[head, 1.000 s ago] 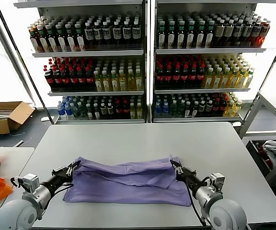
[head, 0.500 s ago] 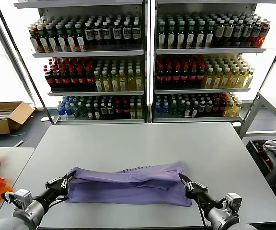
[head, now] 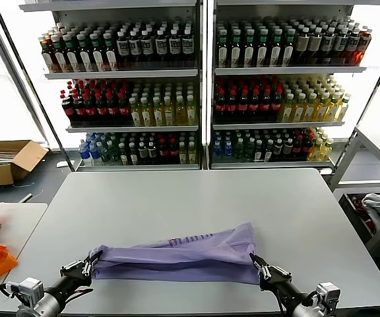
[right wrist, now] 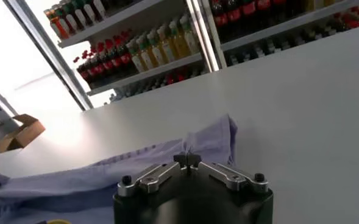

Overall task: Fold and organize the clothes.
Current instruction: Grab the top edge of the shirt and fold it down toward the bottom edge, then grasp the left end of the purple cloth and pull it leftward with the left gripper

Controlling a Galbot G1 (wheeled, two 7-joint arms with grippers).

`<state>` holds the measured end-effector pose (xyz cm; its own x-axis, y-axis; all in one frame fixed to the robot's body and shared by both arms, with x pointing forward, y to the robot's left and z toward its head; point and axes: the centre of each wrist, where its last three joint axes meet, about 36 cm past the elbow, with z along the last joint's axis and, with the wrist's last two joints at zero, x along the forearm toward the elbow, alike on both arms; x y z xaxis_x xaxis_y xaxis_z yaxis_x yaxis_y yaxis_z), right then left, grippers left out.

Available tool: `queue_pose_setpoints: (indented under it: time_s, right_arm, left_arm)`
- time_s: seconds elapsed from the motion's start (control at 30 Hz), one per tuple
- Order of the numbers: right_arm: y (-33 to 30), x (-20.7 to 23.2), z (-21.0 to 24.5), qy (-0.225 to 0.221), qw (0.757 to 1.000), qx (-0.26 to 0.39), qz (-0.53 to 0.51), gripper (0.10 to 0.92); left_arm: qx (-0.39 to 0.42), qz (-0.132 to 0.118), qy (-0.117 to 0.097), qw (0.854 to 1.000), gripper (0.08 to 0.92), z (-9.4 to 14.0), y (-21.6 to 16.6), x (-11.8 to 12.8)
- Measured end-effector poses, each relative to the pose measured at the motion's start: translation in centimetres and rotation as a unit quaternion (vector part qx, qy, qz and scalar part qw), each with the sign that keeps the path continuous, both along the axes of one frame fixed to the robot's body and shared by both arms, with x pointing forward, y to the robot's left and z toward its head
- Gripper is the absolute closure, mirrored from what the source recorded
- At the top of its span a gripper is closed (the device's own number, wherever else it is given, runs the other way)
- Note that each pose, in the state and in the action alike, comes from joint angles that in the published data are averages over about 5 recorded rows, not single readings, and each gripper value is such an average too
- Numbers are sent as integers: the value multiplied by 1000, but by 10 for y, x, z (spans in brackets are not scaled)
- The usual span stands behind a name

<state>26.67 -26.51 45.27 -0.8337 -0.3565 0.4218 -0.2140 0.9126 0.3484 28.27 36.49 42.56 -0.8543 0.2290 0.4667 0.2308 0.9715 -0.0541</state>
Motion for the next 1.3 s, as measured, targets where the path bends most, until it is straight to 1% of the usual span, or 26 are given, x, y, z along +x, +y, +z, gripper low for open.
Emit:
queue_pose_setpoints:
  time_s: [0.03,0.1,0.2,0.43,0.6,0.77,0.87,0.97,1.03,1.1,1.17,1.3]
  right_arm:
    - [0,1,-1,1,1000,-3,-1,879]
    - [0,3,-3,1,1000,-8,-2,824]
    - [0,6,-3,-3,1000,-14,-5,746]
    - [-3,11,1,-25,999,-21,-12,555]
    - [-8,11,2,-65,997,-28,-23,408]
    - [-16,9,1,-111,992,-39,-39,265]
    - [-20,7,0,-130,989,-43,-46,213]
    - [-22,5,0,-142,988,-42,-49,201]
    - [-22,3,-1,-147,987,-40,-52,200]
    - [-23,1,-1,-152,986,-37,-54,200]
    - [-23,1,-1,-156,986,-35,-55,199]
    - [-23,0,1,-166,984,-31,-57,199]
  left_arm:
    - [2,1,2,1000,884,-1,0,-1]
    - [8,2,4,1000,836,-1,1,-3]
    - [15,6,6,1000,750,-1,2,-5]
    - [28,22,4,999,551,2,3,-8]
    - [31,38,-1,999,403,4,-1,-11]
    - [27,65,-1,998,258,-2,-12,-17]
    - [21,82,4,996,197,-9,-18,-18]
    - [15,98,11,995,183,-16,-25,-18]
    - [12,107,18,994,197,-20,-28,-18]
    - [9,114,25,993,236,-23,-31,-17]
    - [4,119,32,992,296,-26,-35,-16]
    - [-4,121,46,992,409,-30,-41,-17]
